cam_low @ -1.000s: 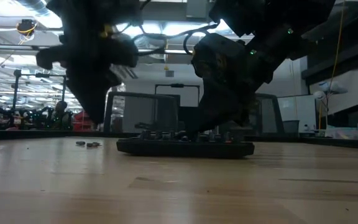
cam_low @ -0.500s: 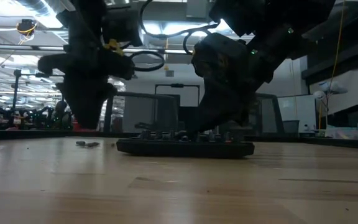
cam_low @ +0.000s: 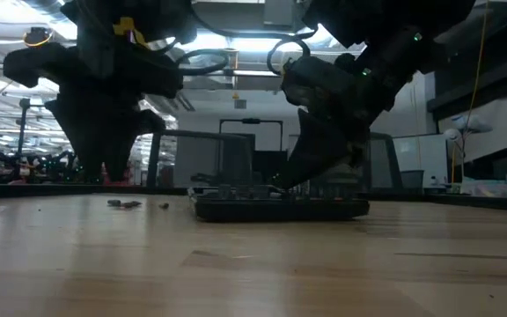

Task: Prefit tool cases
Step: Adjust the black prefit tool case

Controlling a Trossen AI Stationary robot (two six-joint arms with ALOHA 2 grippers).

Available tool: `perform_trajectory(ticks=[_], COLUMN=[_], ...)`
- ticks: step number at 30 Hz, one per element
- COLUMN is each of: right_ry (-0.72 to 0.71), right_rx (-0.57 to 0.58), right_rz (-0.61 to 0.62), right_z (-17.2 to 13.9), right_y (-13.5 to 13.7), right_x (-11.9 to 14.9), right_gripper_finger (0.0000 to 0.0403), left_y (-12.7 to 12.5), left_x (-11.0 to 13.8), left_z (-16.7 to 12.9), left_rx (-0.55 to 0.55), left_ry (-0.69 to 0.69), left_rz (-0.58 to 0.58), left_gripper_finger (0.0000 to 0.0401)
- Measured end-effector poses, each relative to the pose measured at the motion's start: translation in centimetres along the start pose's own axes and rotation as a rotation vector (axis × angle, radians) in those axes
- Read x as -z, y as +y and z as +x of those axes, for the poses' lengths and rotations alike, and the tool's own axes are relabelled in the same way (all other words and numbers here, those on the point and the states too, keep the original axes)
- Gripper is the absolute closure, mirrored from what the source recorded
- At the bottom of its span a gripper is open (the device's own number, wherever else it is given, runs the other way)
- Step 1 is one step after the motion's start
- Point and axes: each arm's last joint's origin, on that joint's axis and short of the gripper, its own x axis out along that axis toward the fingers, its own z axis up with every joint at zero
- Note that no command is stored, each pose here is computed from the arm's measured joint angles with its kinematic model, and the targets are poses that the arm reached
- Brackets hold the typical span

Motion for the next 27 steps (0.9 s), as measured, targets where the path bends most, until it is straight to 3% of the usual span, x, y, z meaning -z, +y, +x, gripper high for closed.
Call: perform_trajectory(ticks=[8, 14, 27], right_ry=[-0.023, -0.029, -0.137], right_rx=[-0.04, -0.074, -0.138], right_rz=[0.006, 0.02, 0.067], right_z=[0.0, -0.1, -0.9], right_y=[0.3, 0.5, 1.0], right_x=[-0.3, -0.5, -2.0], right_gripper_finger=[0.0403, 0.0403, 0.0403], left_y=[0.6, 2.4, 4.6], left_x=[-0.2, -0.6, 0.4], left_z=[-0.4, -1.1, -6.0], left_rx=[-0.04, -0.111, -0.252], left_ry=[-0.037, -0.119, -0.299], left_rz=[-0.025, -0.108, -0.211], left_gripper_finger=[0.0266, 0.0266, 0.0266])
